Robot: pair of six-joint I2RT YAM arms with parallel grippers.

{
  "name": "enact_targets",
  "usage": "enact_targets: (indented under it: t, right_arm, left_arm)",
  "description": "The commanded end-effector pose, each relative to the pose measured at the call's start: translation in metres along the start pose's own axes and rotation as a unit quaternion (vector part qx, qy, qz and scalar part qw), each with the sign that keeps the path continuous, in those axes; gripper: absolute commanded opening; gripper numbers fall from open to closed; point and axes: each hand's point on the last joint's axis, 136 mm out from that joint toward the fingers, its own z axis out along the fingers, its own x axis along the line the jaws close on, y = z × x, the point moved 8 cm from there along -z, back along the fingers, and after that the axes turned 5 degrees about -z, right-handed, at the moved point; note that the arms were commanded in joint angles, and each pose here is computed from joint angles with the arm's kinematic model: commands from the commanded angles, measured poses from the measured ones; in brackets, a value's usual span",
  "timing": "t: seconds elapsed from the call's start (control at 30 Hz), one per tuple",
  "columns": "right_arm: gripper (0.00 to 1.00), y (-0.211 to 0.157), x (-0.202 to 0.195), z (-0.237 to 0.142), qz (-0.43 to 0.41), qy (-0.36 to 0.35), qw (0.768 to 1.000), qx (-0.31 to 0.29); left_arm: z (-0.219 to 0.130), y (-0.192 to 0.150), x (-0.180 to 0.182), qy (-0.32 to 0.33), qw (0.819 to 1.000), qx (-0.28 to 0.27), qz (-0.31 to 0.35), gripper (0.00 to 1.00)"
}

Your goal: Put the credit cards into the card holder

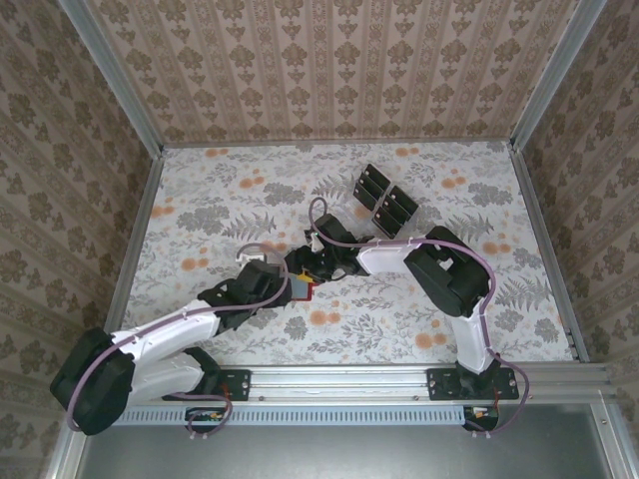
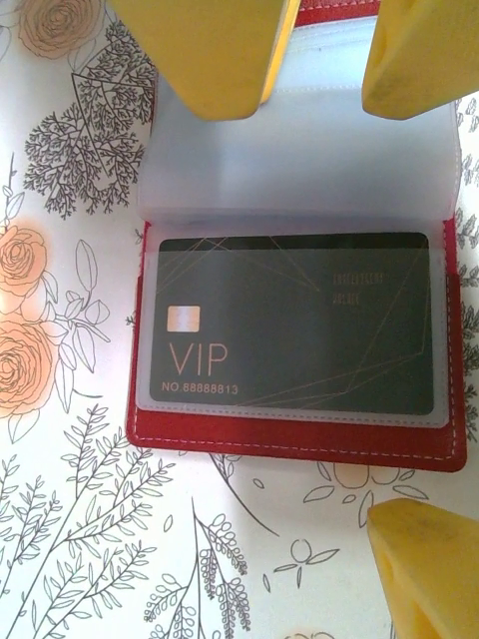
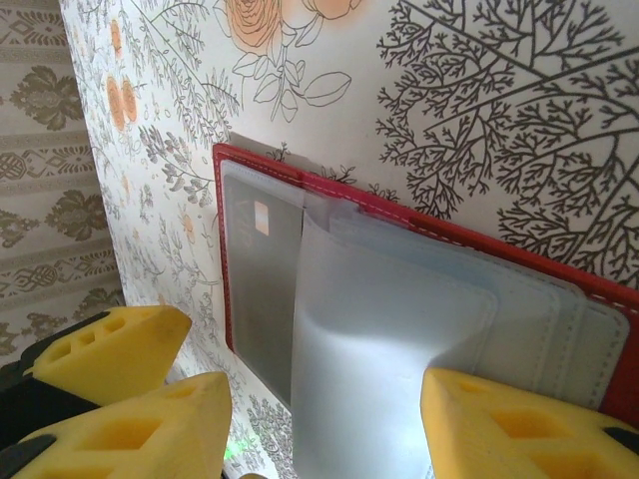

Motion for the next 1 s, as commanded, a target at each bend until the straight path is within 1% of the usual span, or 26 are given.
enact_targets:
  t: [0.0,0.13,0.27,0.57,0.83,0.97]
  right_arm:
    - [0.54,-0.004,-0.013,0.008,0.010,-0.021,1.000,0.019]
    - [0.54,-0.004,-0.013,0.009,0.011,-0.023,0.999,0.019]
    - [0.54,-0.003,-0.012,0.008,0.011,-0.024,0.999,0.019]
    - [0.54,-0.002,-0.009,0.004,0.007,-0.024,0.999,0.019]
    - [0.54,-0.001,0.004,-0.015,-0.005,-0.017,1.000,-0.001]
    - [0.55,-0.004,0.005,-0.024,-0.004,-0.026,1.000,-0.014]
  left_arm:
    - [-0.003,0.007,-0.007,-0.036,0.999,0.009,0.033,1.00]
    - [0.001,0.007,-0.010,-0.043,0.998,0.015,0.041,1.00]
    - [0.007,0.007,-0.010,-0.032,0.998,0.017,0.043,1.00]
    - [0.018,0.000,0.008,0.043,0.999,0.021,0.022,1.00]
    - [0.019,-0.006,0.018,0.051,0.998,0.018,-0.012,1.00]
    - [0.019,-0.007,0.020,0.051,0.998,0.018,-0.019,1.00]
